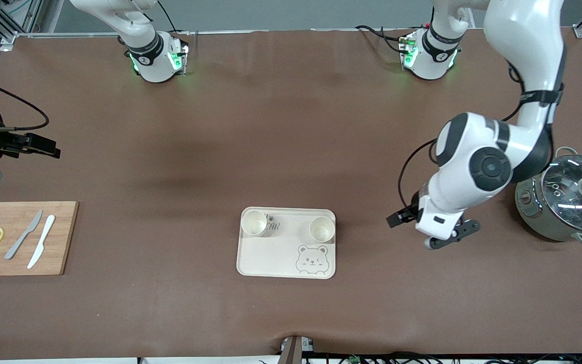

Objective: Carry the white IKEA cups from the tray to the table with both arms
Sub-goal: 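Reach both grippers down toward the two white cups on the tray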

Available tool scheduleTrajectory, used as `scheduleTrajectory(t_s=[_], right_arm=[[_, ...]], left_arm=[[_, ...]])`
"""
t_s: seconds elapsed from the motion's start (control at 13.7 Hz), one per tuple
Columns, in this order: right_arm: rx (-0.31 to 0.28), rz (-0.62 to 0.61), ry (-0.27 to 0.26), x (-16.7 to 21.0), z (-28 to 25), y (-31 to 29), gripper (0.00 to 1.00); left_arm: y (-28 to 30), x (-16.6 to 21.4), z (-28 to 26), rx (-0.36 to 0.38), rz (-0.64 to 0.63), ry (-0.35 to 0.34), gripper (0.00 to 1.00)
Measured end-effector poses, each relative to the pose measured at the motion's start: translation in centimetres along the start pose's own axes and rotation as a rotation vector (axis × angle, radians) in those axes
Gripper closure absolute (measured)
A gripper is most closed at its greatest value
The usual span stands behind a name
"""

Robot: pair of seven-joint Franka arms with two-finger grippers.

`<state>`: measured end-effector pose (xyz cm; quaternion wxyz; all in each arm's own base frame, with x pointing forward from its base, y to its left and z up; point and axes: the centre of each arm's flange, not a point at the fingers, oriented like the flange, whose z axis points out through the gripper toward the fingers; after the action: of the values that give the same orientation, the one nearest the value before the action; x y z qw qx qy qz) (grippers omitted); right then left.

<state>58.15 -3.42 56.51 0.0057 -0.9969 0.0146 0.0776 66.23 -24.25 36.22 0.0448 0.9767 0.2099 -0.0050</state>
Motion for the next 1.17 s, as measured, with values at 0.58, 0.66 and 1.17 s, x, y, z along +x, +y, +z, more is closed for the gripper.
scheduleTrajectory(t_s=[0.58,0.66,1.17], right_arm=[[0.098,0.052,-0.024,0.1,0.6,-1.2,0.00],[0.100,0.084,-0.034,0.4,1.0,-1.5,0.00],[0.093,0.227,-0.087,2.9,5.1,-6.9,0.00]], left_arm=[[7.5,-3.7,7.6,-0.057,-0.109,0.009,0.15],[8.4,-4.7,8.1,-0.066,-0.117,0.012,0.15],[10.5,-8.0,12.7,-0.045,-0.116,-0.017,0.22]])
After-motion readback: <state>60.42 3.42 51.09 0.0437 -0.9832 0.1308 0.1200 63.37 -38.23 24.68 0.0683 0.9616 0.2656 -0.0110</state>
